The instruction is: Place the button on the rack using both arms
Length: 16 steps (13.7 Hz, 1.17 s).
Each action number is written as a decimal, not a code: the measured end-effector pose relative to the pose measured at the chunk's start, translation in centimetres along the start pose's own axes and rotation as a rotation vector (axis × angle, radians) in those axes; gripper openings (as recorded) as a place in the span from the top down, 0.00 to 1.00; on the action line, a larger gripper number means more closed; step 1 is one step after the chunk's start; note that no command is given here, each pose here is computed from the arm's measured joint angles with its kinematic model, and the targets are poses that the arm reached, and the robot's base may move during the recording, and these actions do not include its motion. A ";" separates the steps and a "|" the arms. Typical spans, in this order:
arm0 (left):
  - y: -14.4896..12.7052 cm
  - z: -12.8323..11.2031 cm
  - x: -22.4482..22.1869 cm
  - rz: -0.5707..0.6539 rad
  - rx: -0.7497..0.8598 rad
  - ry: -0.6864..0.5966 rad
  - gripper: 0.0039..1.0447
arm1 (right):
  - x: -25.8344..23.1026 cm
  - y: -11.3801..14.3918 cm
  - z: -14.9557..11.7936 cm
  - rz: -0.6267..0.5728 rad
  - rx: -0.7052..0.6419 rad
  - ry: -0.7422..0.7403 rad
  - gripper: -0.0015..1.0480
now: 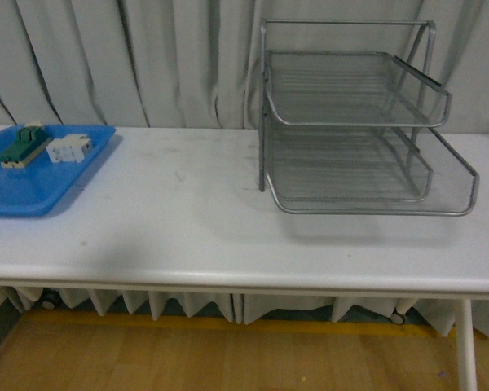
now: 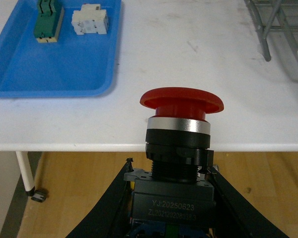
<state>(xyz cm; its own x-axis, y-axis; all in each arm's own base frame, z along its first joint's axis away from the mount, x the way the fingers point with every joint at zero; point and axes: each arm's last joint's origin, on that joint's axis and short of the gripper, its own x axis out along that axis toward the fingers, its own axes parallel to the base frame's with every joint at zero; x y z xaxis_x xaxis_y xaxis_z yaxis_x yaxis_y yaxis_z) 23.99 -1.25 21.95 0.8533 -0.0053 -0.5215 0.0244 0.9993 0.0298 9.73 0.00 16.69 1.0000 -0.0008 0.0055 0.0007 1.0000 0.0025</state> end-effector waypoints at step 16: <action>-24.1 8.8 12.8 -0.332 0.287 0.065 0.66 | 0.0 0.0 0.0 -0.003 0.000 0.002 0.06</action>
<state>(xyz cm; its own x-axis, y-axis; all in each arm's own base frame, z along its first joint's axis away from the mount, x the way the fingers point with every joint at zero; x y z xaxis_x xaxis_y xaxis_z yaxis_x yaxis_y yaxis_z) 38.89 -25.73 22.12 0.7405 -0.3125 -0.5950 0.4431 0.8927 0.0826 9.73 -0.01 16.66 1.0000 -0.0034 0.0036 0.0034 1.0000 0.0025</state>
